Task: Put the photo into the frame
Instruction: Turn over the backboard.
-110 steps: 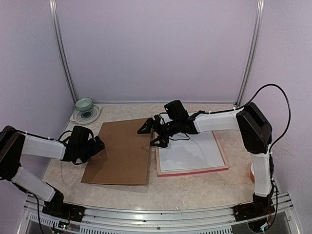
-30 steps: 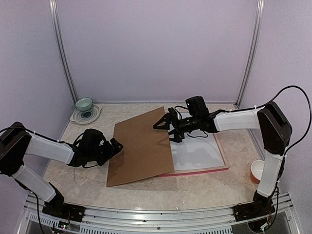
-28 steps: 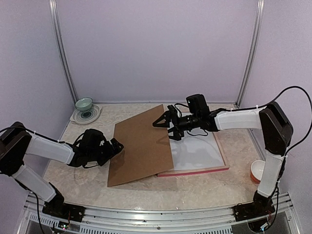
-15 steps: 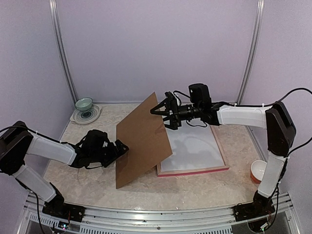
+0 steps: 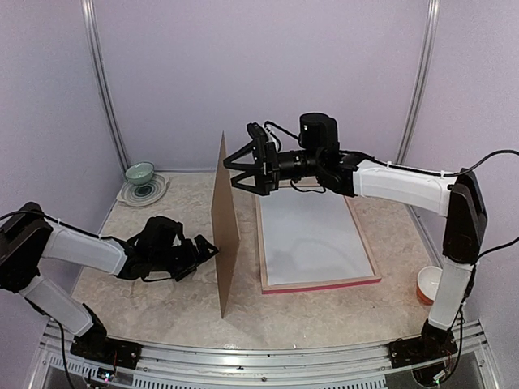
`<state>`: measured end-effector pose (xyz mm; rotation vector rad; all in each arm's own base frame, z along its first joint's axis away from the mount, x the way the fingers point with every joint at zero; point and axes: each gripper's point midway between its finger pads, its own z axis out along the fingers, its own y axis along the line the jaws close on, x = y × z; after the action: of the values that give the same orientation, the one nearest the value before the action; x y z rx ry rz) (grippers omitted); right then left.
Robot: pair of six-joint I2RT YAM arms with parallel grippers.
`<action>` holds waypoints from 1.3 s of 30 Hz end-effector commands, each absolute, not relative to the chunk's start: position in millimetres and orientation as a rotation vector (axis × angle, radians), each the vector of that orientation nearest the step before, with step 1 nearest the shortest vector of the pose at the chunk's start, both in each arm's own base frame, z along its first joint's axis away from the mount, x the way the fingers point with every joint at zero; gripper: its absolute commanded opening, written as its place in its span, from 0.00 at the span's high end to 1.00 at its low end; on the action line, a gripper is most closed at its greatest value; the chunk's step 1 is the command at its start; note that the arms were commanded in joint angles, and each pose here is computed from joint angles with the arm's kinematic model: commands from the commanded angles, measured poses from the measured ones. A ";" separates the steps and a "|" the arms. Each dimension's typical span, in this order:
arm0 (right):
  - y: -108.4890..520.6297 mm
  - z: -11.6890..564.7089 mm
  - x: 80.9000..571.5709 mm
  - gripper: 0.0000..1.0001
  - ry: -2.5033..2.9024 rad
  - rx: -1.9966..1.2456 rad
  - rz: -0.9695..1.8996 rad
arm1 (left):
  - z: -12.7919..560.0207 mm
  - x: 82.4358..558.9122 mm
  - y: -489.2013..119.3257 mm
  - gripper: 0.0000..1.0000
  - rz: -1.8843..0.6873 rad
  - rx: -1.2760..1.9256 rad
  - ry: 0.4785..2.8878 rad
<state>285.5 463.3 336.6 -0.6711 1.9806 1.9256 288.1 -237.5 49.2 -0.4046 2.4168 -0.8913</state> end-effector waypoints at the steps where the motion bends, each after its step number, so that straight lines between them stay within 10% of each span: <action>1: 478.2 327.5 274.0 0.01 1.975 -0.747 1.957 | 37.8 278.8 -236.9 0.01 -0.869 -0.373 2.465; 39: 529.7 293.2 239.0 0.01 1.991 -0.838 2.096 | 284.7 293.0 -199.5 0.01 -1.090 -0.325 1.845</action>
<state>246.7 523.3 289.4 -0.7953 2.0420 2.0516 293.8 -206.5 264.5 -0.3131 1.8880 -1.0896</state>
